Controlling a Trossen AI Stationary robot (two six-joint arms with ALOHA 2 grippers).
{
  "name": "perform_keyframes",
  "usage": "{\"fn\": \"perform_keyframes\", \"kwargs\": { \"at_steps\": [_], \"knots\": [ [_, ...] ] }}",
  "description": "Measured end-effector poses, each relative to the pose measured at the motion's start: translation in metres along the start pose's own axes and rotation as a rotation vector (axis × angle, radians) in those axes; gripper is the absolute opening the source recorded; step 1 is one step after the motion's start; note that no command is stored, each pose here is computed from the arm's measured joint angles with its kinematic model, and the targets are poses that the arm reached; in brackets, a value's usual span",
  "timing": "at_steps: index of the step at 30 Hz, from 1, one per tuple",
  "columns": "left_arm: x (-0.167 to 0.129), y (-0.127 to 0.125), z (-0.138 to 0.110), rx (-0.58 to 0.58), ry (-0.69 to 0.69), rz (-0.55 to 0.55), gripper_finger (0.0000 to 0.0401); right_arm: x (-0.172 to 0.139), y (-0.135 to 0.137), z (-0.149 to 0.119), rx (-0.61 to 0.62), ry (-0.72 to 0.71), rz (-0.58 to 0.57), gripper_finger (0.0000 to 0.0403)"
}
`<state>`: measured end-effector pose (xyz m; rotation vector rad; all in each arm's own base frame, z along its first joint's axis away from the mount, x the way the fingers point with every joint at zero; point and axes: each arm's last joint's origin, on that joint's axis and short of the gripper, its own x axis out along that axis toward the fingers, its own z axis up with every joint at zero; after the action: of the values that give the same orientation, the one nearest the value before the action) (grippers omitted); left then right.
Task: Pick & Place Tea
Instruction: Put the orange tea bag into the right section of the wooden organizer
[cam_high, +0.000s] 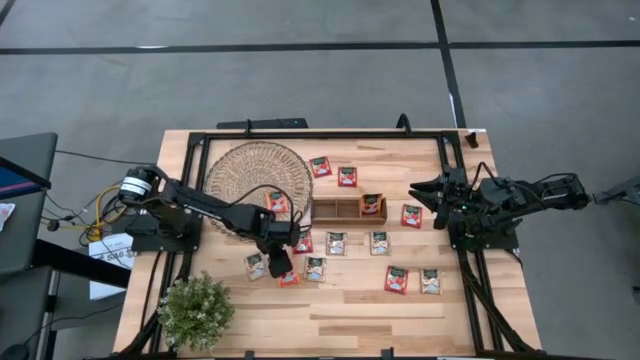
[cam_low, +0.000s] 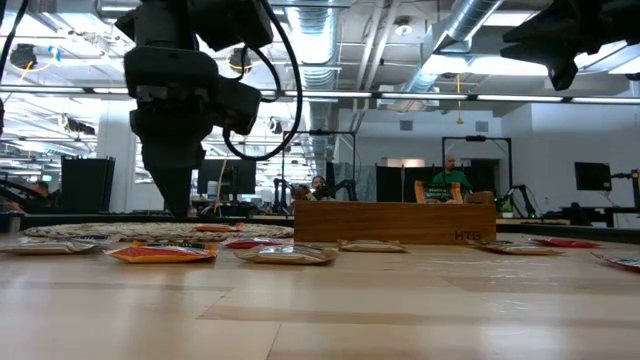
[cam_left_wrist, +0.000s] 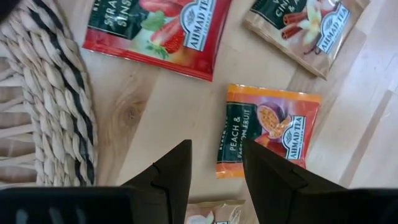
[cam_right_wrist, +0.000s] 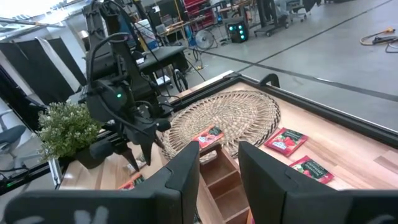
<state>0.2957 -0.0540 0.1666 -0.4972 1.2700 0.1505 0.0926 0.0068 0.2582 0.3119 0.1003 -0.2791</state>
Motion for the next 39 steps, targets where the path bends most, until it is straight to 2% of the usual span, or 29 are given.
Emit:
{"fn": "perform_keyframes", "kwargs": {
  "at_steps": [15,34,39],
  "knots": [
    [0.028,-0.005,-0.005,0.031,0.036,0.054,0.0133,0.0,0.0,0.0,0.019,-0.003,0.001,0.0104],
    [0.029,-0.004,-0.004,0.058,0.021,0.089,0.0133,0.0,0.0,0.0,0.016,0.003,-0.002,0.0104],
    [0.03,-0.003,-0.004,0.059,0.019,0.099,0.0106,0.0,0.0,0.0,0.016,0.003,-0.002,0.0104]
  ]
}}
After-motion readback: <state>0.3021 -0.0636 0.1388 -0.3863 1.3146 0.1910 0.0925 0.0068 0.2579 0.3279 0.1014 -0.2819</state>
